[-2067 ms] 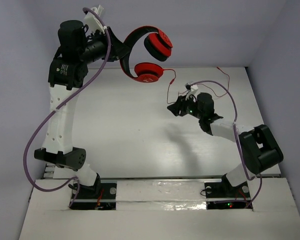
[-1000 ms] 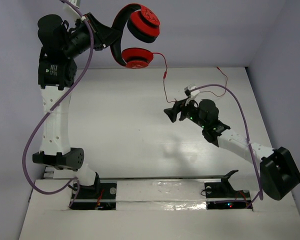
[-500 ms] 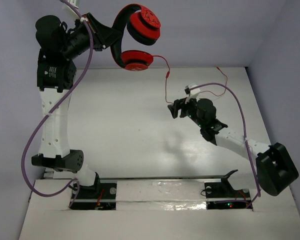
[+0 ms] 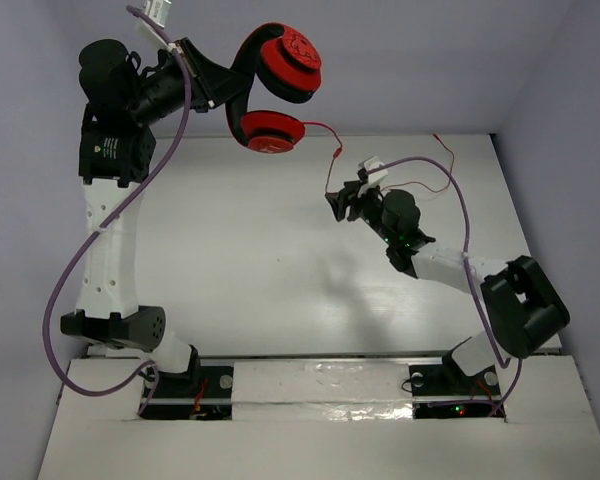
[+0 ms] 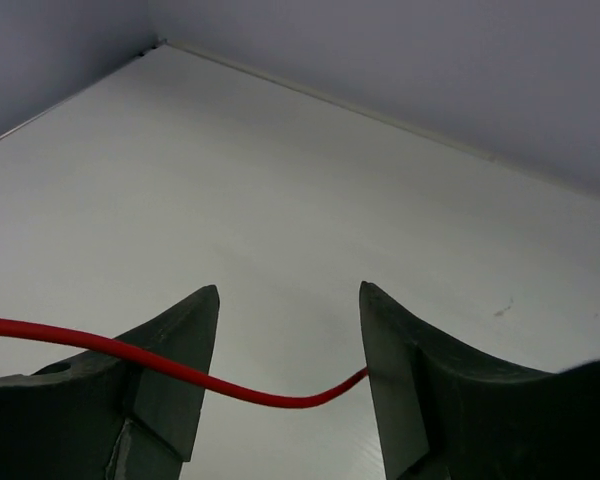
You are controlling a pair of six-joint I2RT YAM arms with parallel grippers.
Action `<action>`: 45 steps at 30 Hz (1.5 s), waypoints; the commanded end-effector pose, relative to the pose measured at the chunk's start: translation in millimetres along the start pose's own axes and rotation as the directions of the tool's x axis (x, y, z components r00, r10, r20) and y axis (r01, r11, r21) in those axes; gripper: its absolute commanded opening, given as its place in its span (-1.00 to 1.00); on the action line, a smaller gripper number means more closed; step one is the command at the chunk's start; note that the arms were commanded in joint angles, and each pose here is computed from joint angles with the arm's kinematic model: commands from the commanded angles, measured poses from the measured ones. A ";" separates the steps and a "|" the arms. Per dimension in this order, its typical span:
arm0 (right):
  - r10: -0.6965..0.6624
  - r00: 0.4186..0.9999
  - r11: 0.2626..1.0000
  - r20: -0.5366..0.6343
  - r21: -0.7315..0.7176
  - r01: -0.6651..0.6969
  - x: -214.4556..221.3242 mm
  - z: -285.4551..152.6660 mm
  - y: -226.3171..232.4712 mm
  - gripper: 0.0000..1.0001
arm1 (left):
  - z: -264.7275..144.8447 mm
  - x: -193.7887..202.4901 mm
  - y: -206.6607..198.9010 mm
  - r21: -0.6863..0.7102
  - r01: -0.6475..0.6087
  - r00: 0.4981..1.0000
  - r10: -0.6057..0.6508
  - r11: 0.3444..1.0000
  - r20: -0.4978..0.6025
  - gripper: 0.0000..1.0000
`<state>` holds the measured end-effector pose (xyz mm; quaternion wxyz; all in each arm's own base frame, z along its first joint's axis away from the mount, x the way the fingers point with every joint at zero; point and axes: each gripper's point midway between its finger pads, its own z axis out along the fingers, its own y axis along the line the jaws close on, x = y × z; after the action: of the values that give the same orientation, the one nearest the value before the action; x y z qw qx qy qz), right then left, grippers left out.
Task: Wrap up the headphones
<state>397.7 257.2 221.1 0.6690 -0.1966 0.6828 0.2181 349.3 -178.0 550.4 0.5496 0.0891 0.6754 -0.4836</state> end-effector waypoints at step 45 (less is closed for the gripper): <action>-0.016 0.802 0.999 -0.597 -0.045 -0.013 -30.7 -116.6 115.4 -1.00 | 66.3 183.3 193.7 -0.745 -0.112 0.990 0.141 0.657 -0.024 -1.00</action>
<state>243.8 310.8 257.6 0.4361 -0.2521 0.8371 0.2134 451.0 -197.1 255.9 0.5361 -0.1379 0.8173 -0.1602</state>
